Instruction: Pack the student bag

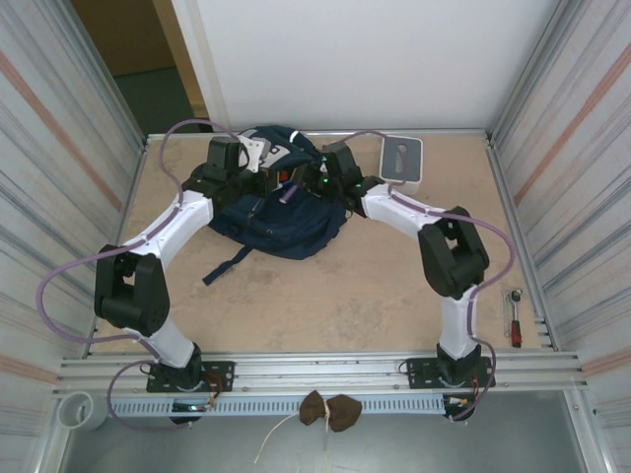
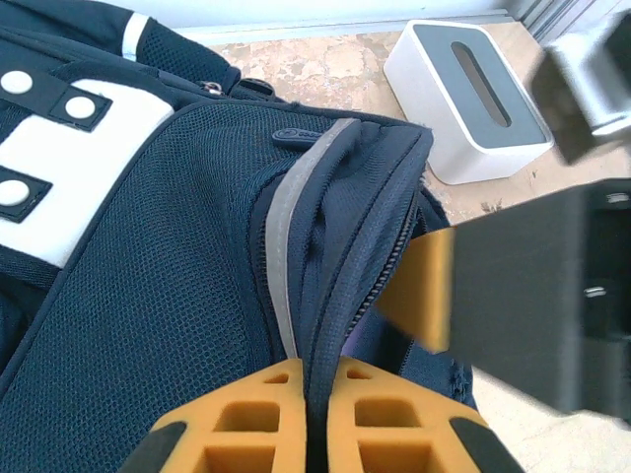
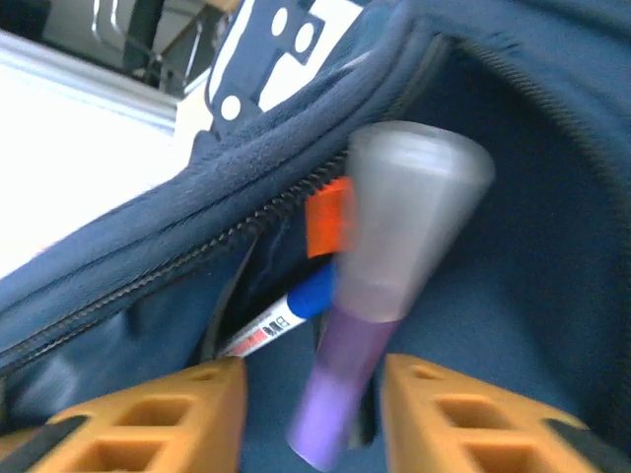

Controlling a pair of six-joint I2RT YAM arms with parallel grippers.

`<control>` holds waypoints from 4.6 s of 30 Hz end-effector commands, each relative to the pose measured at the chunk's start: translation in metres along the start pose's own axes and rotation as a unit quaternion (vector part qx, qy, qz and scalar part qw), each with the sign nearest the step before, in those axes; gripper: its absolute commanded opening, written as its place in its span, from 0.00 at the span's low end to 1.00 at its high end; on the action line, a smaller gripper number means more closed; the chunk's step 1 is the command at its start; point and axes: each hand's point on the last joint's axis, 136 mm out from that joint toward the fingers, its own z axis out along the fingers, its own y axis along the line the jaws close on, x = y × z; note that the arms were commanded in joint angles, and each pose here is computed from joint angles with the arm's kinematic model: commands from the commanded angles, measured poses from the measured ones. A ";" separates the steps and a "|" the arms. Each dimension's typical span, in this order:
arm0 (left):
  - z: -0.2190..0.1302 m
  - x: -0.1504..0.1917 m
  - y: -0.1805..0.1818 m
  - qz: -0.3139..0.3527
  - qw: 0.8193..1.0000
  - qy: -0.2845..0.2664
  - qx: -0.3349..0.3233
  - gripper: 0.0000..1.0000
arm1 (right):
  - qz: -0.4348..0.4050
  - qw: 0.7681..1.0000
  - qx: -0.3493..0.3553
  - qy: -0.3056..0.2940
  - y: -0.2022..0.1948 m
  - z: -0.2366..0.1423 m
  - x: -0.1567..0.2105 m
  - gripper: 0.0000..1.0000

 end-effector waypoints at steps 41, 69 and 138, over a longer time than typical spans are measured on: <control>-0.051 -0.012 -0.097 0.044 0.995 -0.082 -0.020 0.02 | -0.108 0.993 -0.052 0.003 -0.041 -0.167 -0.029 0.00; -0.052 0.074 -0.102 0.458 0.881 -0.021 0.111 0.62 | -0.116 0.987 -0.041 0.105 -0.094 -0.144 -0.043 0.00; 0.032 0.158 -0.066 0.656 0.734 0.061 0.165 0.23 | -0.109 0.980 -0.020 0.166 -0.104 -0.114 -0.040 0.03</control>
